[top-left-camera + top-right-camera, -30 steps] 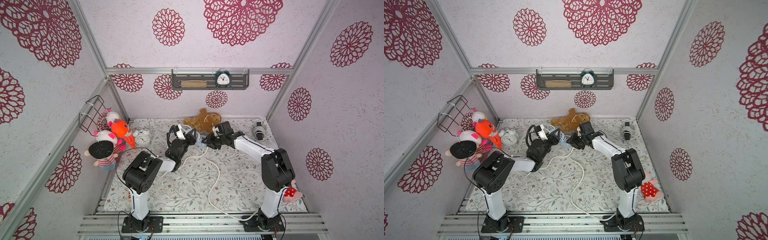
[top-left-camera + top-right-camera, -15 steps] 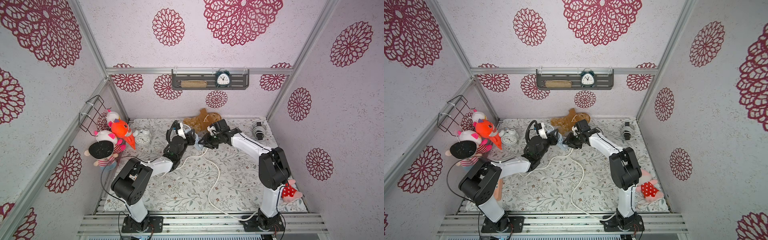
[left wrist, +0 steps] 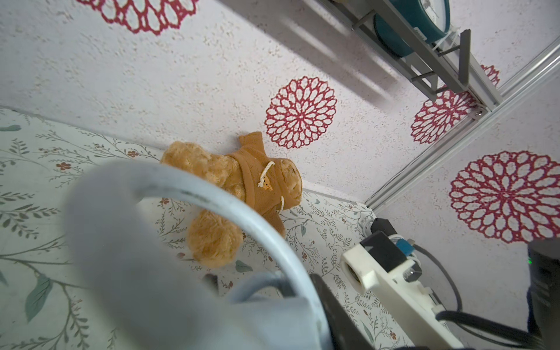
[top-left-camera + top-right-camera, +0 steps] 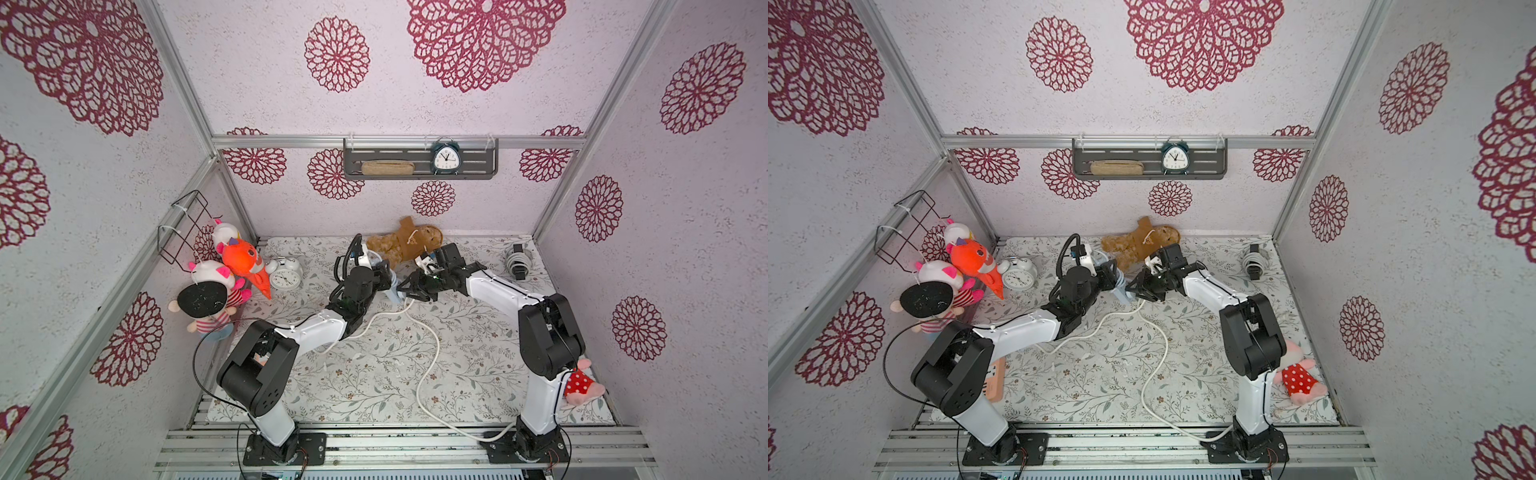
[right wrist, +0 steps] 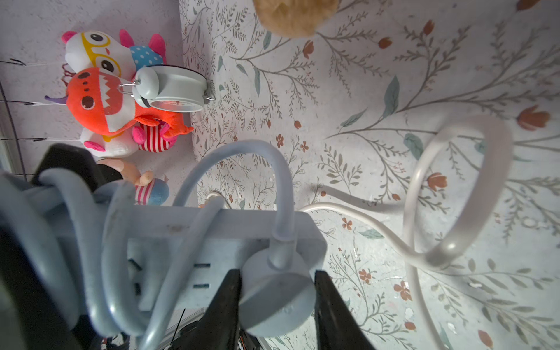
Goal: Unwrap the cord wrapped around the power strip
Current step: Remove the plug from the power strip.
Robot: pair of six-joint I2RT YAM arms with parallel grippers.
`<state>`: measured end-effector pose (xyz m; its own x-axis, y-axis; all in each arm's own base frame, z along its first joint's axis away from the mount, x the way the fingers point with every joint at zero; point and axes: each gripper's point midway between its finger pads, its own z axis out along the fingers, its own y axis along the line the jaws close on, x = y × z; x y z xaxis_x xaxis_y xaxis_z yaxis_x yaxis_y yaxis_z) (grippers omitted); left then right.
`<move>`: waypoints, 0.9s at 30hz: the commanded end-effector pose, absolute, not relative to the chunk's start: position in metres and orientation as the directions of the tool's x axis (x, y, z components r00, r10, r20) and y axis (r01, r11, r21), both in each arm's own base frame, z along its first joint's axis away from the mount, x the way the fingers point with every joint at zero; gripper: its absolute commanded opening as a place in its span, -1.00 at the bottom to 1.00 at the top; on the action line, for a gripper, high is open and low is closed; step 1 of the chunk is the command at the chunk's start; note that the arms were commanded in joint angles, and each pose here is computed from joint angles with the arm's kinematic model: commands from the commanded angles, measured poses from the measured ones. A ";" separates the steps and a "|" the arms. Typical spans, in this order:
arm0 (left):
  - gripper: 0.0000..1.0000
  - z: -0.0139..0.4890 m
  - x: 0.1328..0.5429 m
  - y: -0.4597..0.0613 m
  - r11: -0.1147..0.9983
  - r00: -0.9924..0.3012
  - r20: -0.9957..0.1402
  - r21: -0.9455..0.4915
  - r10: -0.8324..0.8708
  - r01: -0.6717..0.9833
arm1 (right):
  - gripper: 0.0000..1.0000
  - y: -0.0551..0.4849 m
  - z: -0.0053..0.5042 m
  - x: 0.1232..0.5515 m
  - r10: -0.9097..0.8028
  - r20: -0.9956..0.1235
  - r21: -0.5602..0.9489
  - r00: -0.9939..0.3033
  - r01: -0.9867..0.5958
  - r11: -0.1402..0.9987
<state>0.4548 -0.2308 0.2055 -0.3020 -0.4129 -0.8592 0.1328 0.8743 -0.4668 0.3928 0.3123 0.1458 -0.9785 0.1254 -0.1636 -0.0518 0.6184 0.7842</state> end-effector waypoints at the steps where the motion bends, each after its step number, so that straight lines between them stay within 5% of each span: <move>1: -1.00 0.174 0.458 -0.170 0.949 -0.341 -0.885 -0.298 -0.316 -0.105 | -1.00 0.287 0.195 0.413 0.180 -0.298 0.792 -0.937 -0.138 0.595; 7: -1.00 0.183 0.455 -0.172 0.959 -0.356 -0.893 -0.280 -0.275 -0.038 | -1.00 0.254 0.193 0.418 0.129 -0.332 0.719 -0.934 -0.162 0.676; 16: -1.00 0.233 0.449 -0.213 0.753 -0.388 -0.771 -0.613 -0.505 0.239 | -1.00 0.254 0.195 0.411 -0.070 -0.420 0.642 -0.905 -0.351 0.682; 21: -1.00 0.257 0.450 -0.216 0.577 -0.423 -0.657 -0.752 -0.623 0.319 | -0.71 0.249 0.193 0.402 -0.187 -0.487 0.567 -0.853 -0.472 0.675; 27: -1.00 0.276 0.456 -0.209 0.451 -0.417 -0.535 -0.844 -0.734 0.290 | 0.07 0.239 0.204 0.398 -0.241 -0.578 0.509 -0.780 -0.575 0.640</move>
<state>0.4519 -0.2139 0.2248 -0.4740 -0.6187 -0.6266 0.2206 0.6054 -0.7647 0.4009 0.2545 0.1742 -0.8649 -0.1978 -0.4613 -0.4659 0.6580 0.5916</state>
